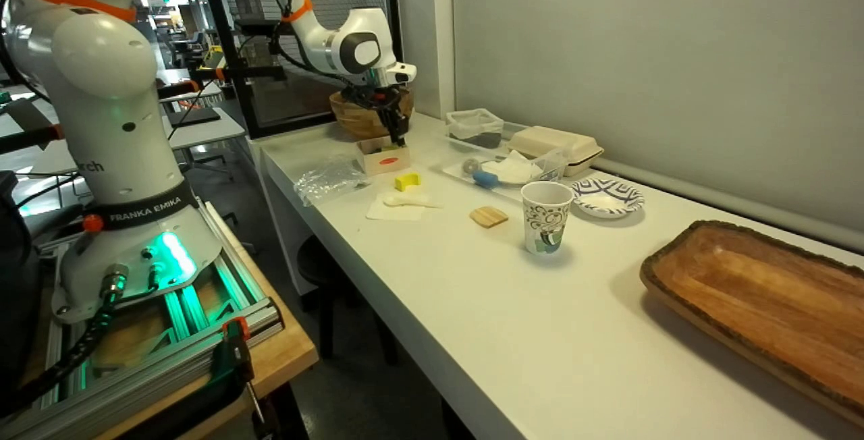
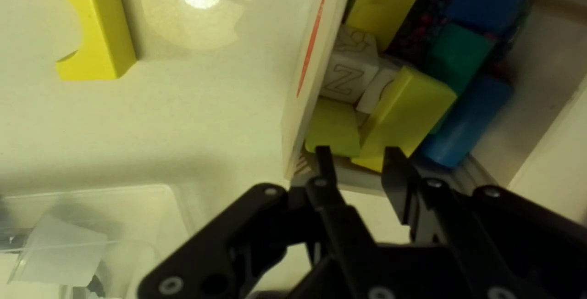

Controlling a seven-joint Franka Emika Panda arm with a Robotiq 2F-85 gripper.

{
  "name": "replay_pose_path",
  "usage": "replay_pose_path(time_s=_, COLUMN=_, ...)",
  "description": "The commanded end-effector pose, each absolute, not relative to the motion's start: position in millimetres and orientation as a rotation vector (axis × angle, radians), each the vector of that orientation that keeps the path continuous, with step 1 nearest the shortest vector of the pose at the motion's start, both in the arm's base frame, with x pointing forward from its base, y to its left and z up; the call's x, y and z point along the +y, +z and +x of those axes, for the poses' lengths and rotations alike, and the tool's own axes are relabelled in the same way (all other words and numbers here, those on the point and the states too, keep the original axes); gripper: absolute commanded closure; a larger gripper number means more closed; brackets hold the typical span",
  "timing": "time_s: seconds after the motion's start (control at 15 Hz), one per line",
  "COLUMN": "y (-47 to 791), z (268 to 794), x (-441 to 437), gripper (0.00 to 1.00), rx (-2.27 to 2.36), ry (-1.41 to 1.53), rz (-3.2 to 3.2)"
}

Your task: Remove two yellows block from the box

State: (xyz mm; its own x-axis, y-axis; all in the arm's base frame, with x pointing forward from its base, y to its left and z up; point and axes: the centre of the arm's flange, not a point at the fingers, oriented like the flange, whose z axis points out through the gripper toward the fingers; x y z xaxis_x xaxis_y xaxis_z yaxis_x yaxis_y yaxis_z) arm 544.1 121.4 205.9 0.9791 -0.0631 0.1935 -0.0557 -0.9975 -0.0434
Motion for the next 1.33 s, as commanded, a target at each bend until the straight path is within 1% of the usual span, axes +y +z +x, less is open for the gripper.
replay_pose_path(time_s=0.0, y=205.3, z=548.3, x=131.6, gripper=0.61, rx=0.114, ry=-0.294, rz=-3.129)
replay_pose_path(time_s=0.07, y=206.5, z=548.5, x=132.5, gripper=0.57, rx=0.115, ry=-0.295, rz=-3.134)
replay_pose_path(time_s=0.2, y=208.0, z=548.5, x=134.4, gripper=0.59, rx=0.118, ry=-0.283, rz=-3.143)
replay_pose_path(time_s=0.33, y=206.7, z=547.4, x=134.8, gripper=0.59, rx=0.115, ry=-0.264, rz=-3.159)
replay_pose_path(time_s=0.6, y=207.0, z=547.1, x=133.8, gripper=0.64, rx=0.113, ry=-0.243, rz=-3.188)
replay_pose_path(time_s=0.67, y=207.4, z=547.4, x=133.4, gripper=0.64, rx=0.109, ry=-0.242, rz=-3.193)
replay_pose_path(time_s=0.73, y=207.6, z=547.5, x=132.5, gripper=0.66, rx=0.108, ry=-0.244, rz=-3.199)
replay_pose_path(time_s=1.0, y=206.5, z=548.0, x=129.8, gripper=0.66, rx=0.106, ry=-0.231, rz=-3.213)
replay_pose_path(time_s=1.07, y=205.3, z=548.1, x=129.4, gripper=0.64, rx=0.103, ry=-0.224, rz=-3.212)
replay_pose_path(time_s=1.13, y=204.4, z=547.7, x=129.1, gripper=0.57, rx=0.108, ry=-0.217, rz=-3.213)
replay_pose_path(time_s=1.2, y=203.5, z=547.3, x=128.9, gripper=0.44, rx=0.108, ry=-0.21, rz=-3.214)
replay_pose_path(time_s=1.27, y=202.9, z=547.1, x=128.6, gripper=0.38, rx=0.109, ry=-0.207, rz=-3.213)
